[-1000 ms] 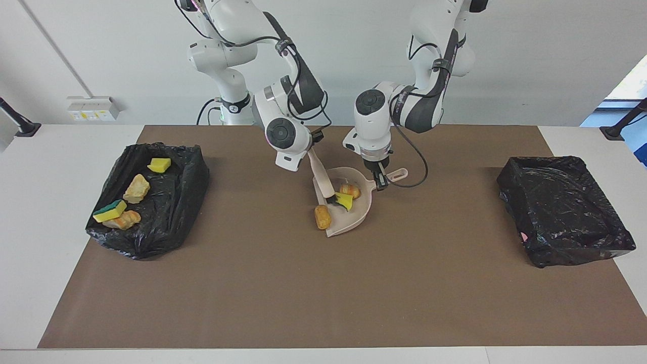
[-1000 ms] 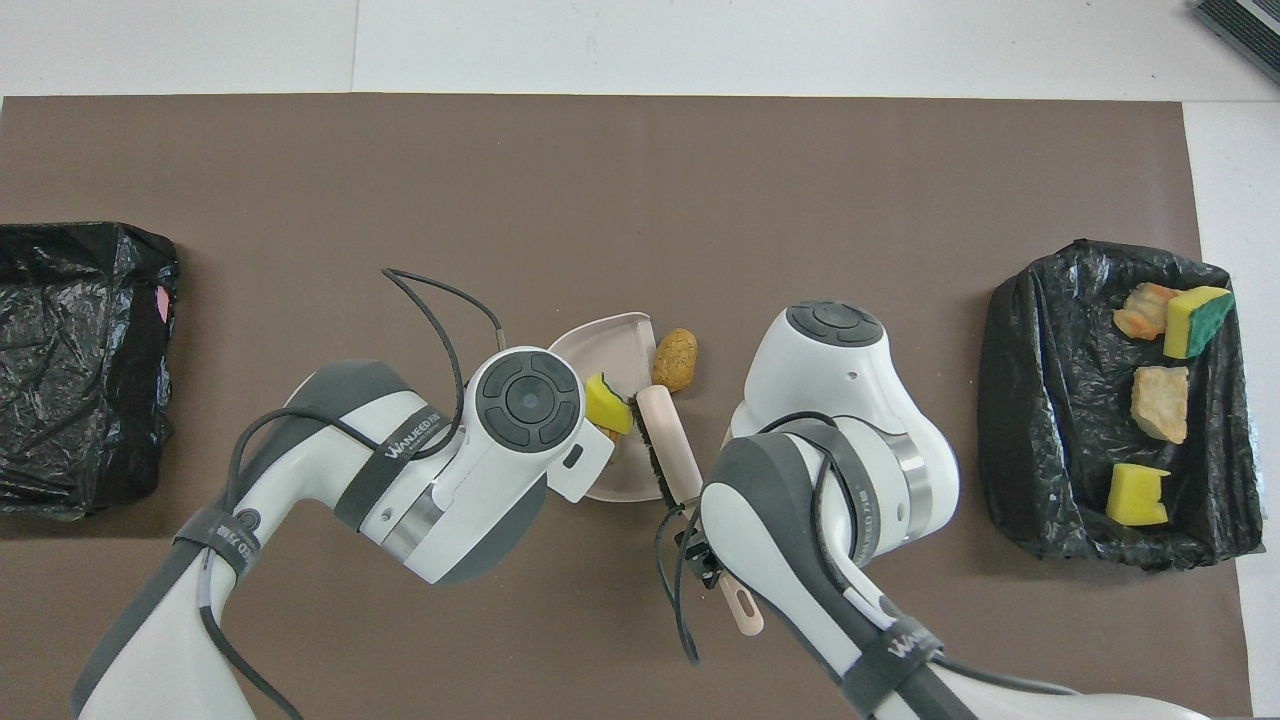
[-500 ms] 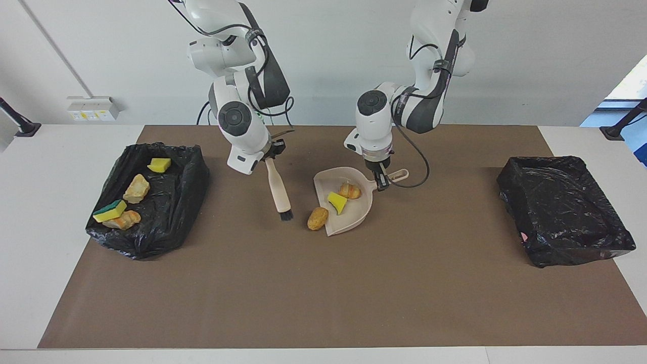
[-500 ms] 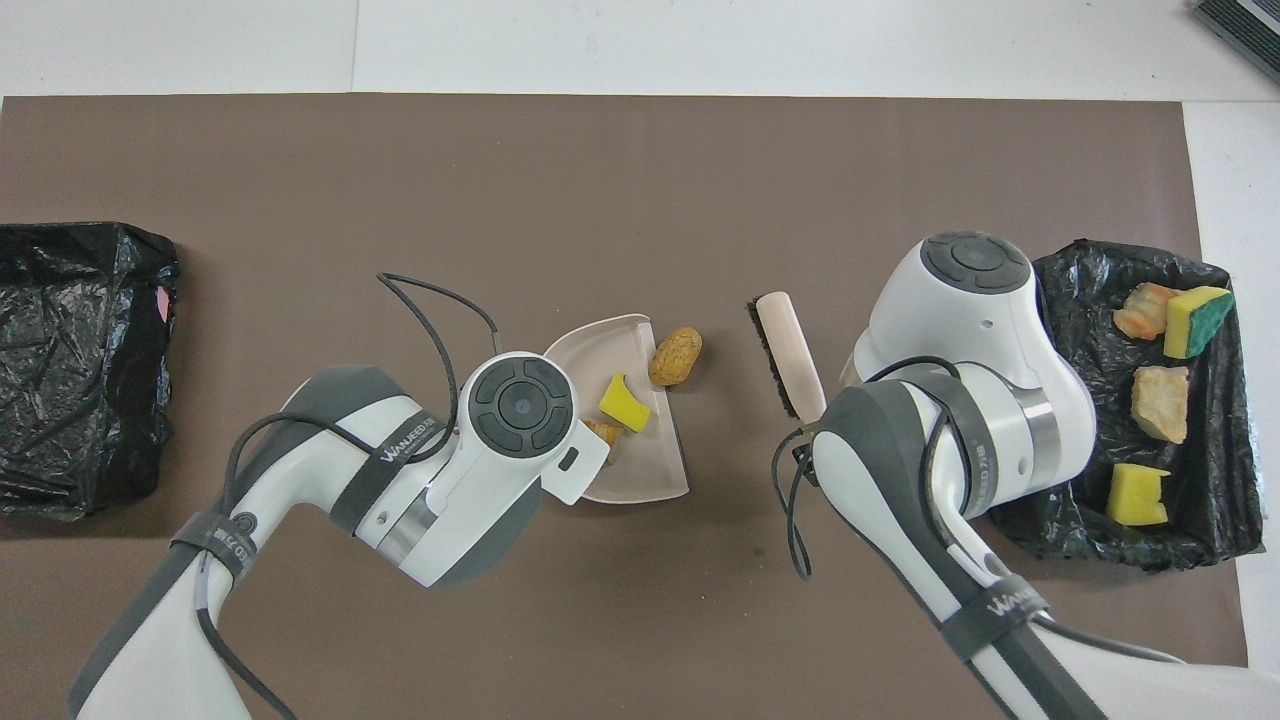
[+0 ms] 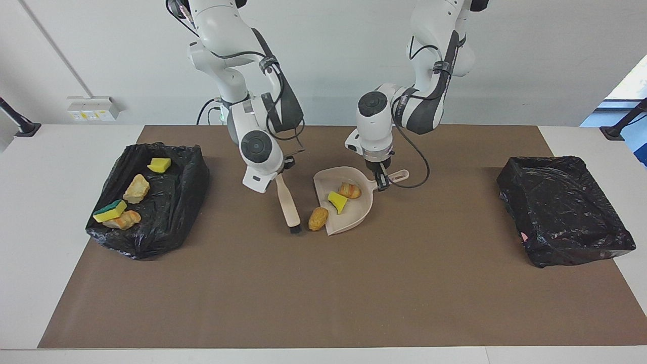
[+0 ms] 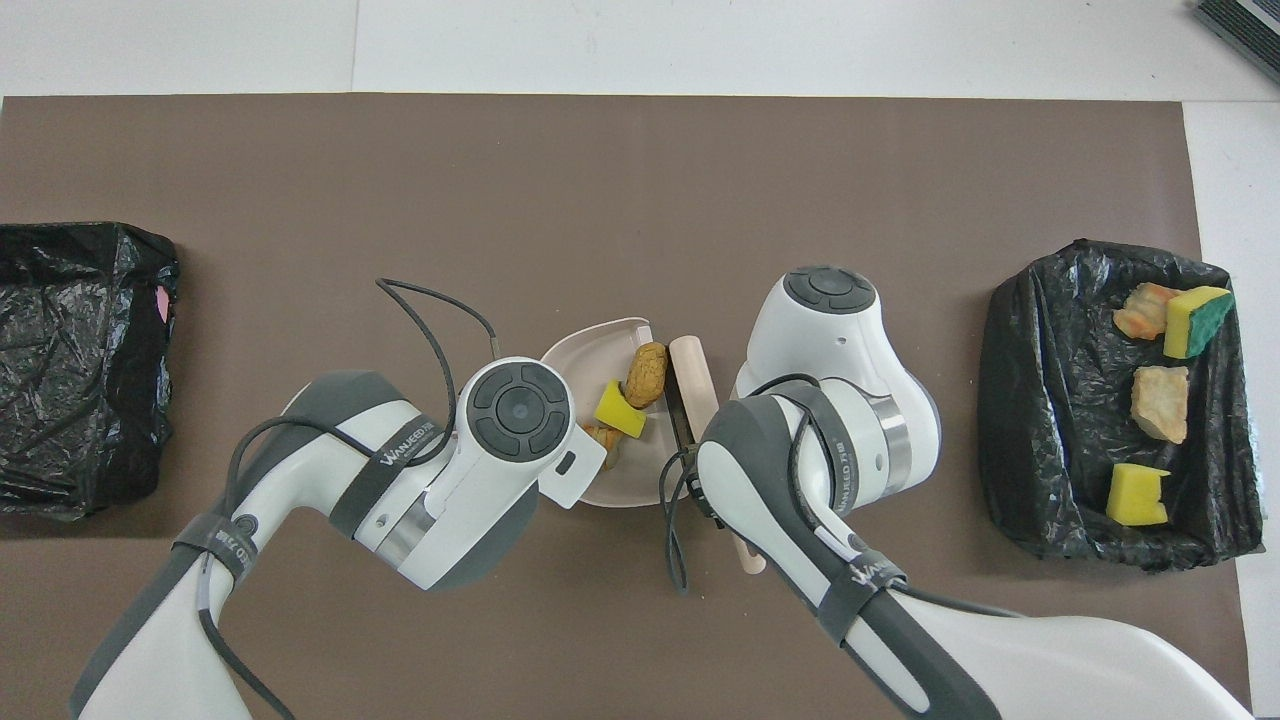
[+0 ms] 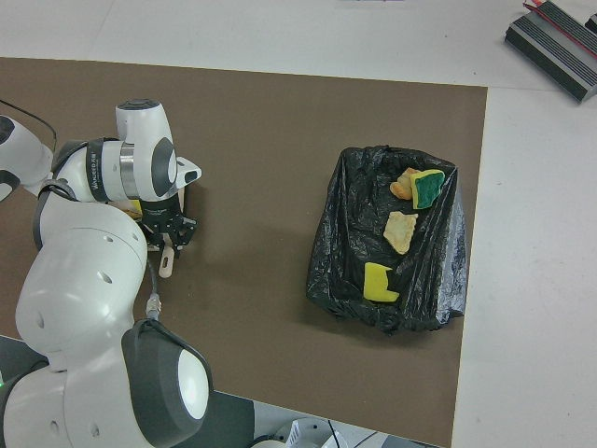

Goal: Sweep and dump trash in bin
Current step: 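Sweep the last bread piece into the dustpan with the right gripper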

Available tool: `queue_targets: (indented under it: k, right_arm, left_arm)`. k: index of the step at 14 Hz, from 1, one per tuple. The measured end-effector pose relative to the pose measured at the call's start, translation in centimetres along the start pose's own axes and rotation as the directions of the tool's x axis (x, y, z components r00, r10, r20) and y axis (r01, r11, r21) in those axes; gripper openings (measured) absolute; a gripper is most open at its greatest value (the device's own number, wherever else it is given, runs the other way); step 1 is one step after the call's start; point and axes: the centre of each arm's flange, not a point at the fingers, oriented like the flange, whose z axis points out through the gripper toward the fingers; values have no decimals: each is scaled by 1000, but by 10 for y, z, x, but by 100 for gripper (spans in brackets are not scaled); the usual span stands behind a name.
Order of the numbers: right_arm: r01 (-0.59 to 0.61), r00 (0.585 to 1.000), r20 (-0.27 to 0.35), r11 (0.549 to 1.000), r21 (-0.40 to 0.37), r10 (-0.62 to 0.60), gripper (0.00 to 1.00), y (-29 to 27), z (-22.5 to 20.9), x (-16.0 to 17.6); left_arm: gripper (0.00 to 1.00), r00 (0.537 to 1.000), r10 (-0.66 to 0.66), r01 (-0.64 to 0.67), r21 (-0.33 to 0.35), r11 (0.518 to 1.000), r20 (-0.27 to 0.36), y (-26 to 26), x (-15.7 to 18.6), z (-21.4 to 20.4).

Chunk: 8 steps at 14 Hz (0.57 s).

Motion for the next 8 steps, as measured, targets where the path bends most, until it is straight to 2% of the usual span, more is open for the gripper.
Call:
queue_targets:
  k: [2, 4, 6, 8]
  right_arm:
    - [-32, 999, 25, 997, 68, 31, 26, -13, -1, -6]
    - [-41, 999, 27, 996, 78, 39, 26, -13, -12, -15]
    - [-89, 996, 3, 995, 33, 89, 26, -8, -27, -25]
    - [-187, 982, -12, 982, -21, 187, 26, -8, -42, -43]
  left_arm:
    - [32, 1000, 0, 0, 0, 1000, 0, 0, 0, 0]
    - [32, 1000, -2, 2, -1, 1000, 0, 0, -1, 0]
    - [32, 1000, -3, 3, -4, 1000, 2, -3, -5, 2]
    - [32, 1000, 1, -1, -6, 1000, 2, -7, -10, 3]
